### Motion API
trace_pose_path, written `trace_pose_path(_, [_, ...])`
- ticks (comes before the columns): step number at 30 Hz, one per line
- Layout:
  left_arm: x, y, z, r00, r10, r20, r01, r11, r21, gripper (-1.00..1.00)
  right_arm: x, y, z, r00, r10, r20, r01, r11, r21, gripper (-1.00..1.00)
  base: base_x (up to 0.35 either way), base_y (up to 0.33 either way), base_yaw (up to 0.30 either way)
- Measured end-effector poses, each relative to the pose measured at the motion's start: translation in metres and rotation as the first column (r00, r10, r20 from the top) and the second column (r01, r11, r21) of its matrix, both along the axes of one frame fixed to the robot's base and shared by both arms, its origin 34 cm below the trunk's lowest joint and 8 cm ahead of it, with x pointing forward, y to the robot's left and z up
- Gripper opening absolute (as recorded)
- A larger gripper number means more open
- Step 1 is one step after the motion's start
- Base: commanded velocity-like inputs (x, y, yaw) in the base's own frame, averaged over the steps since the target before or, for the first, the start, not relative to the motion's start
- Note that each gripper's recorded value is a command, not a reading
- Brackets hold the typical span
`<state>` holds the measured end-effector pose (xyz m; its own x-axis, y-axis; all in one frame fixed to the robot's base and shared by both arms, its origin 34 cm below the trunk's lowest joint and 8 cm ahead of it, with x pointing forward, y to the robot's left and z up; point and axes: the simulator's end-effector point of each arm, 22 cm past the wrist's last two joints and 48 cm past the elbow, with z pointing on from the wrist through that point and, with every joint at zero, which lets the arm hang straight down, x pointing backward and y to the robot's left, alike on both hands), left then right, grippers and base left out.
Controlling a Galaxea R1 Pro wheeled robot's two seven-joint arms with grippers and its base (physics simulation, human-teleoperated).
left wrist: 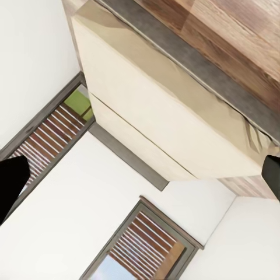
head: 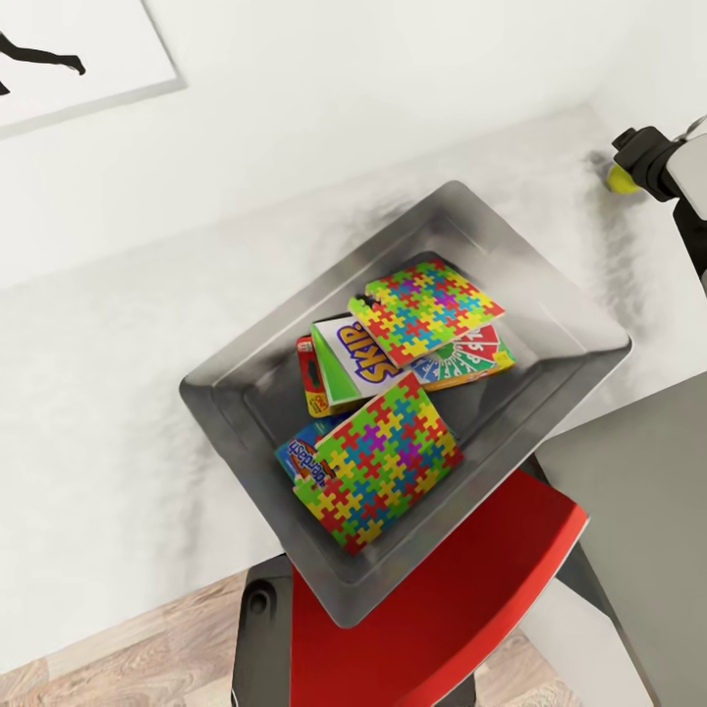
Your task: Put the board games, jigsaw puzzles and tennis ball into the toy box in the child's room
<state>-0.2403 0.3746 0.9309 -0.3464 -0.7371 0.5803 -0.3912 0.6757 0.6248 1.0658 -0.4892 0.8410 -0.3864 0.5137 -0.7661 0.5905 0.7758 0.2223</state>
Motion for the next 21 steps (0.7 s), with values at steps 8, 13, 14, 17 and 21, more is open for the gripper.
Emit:
trace_pose_path(8, [-0.001,0.0,0.004,1.0,0.0,-0.011,0.0,1.0,0.0,1.0,-0.002,-0.001,-0.01,1.0,-0.001,-0.01,0.0,1.0,-0.001,1.0,0.0,0.0,0.0])
trace_pose_path(13, [-0.001,0.0,0.006,1.0,0.0,-0.018,0.0,1.0,0.0,1.0,-0.003,-0.002,-0.017,1.0,-0.001,-0.018,0.001,1.0,-0.002,1.0,0.0,0.0,0.0])
trace_pose_path(14, [-0.001,0.0,0.007,1.0,0.0,-0.019,0.0,1.0,0.0,1.0,-0.003,-0.002,-0.018,1.0,-0.001,-0.019,0.001,1.0,-0.002,1.0,0.0,0.0,0.0])
trace_pose_path(17, [-0.001,0.0,0.008,1.0,0.0,-0.023,0.0,1.0,0.0,1.0,-0.004,-0.002,-0.021,1.0,-0.002,-0.023,0.002,1.0,-0.003,1.0,0.0,0.0,0.0])
trace_pose_path(21, [-0.001,0.0,0.008,1.0,0.001,-0.025,-0.001,1.0,-0.001,1.0,-0.005,-0.004,-0.023,1.0,-0.004,-0.022,0.004,1.0,-0.006,1.0,0.0,0.0,0.0])
